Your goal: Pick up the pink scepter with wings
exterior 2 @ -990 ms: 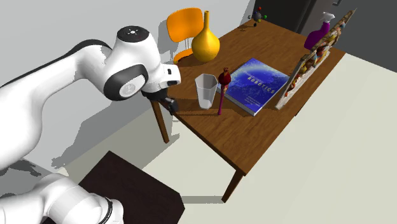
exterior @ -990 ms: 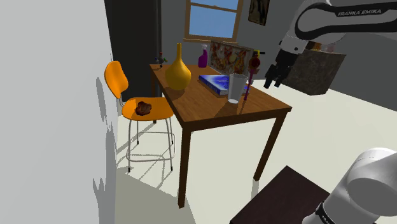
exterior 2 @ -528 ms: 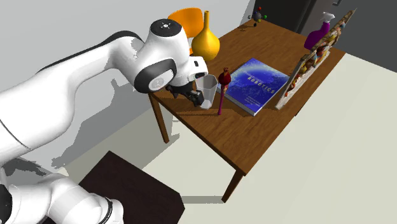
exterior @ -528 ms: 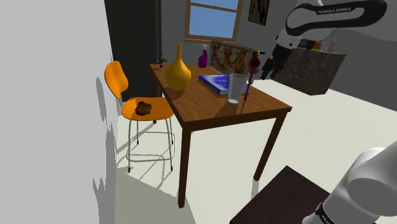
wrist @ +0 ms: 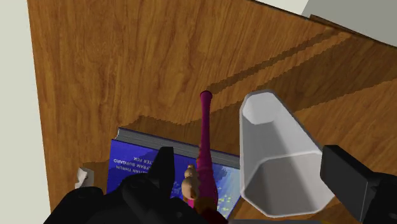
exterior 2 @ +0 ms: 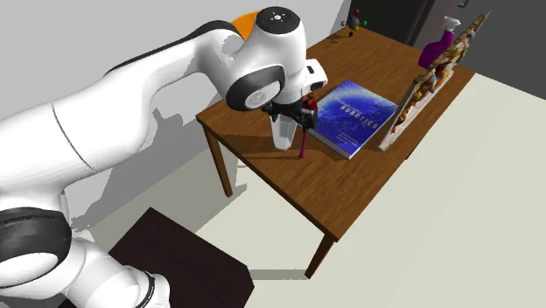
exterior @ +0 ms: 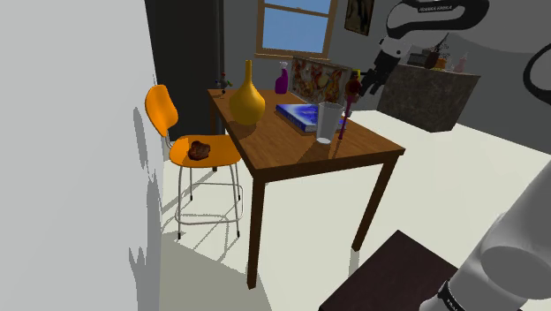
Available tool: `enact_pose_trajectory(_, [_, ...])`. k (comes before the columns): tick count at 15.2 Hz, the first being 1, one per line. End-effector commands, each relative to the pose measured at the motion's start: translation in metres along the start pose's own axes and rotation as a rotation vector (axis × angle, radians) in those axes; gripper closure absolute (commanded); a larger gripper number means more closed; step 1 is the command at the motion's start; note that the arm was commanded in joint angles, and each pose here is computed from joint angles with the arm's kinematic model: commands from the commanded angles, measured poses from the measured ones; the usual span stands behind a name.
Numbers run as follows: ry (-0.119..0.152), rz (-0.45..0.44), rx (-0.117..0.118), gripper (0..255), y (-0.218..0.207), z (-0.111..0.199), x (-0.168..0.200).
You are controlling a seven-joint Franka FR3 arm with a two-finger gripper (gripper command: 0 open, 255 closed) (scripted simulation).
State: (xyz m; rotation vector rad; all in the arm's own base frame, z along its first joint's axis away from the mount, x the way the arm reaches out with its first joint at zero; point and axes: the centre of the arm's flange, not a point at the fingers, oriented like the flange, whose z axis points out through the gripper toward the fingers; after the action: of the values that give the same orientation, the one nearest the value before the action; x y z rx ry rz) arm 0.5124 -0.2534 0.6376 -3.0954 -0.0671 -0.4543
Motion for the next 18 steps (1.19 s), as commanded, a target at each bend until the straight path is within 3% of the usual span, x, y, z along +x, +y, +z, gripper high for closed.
enact_pose_trajectory(1, [0.021,-0.017,-0.005,0,0.017,-0.001,0.016])
enact_pose_trajectory(4, [0.046,-0.035,-0.01,0,0.039,-0.005,0.037])
enact_pose_trajectory(13, [0.046,-0.035,-0.01,0,0.039,0.034,0.026])
enact_pose_trajectory(14, [0.046,-0.035,-0.01,255,0.039,0.034,0.026])
enact_pose_trajectory(18, [0.046,-0.035,-0.01,255,0.039,0.034,0.026])
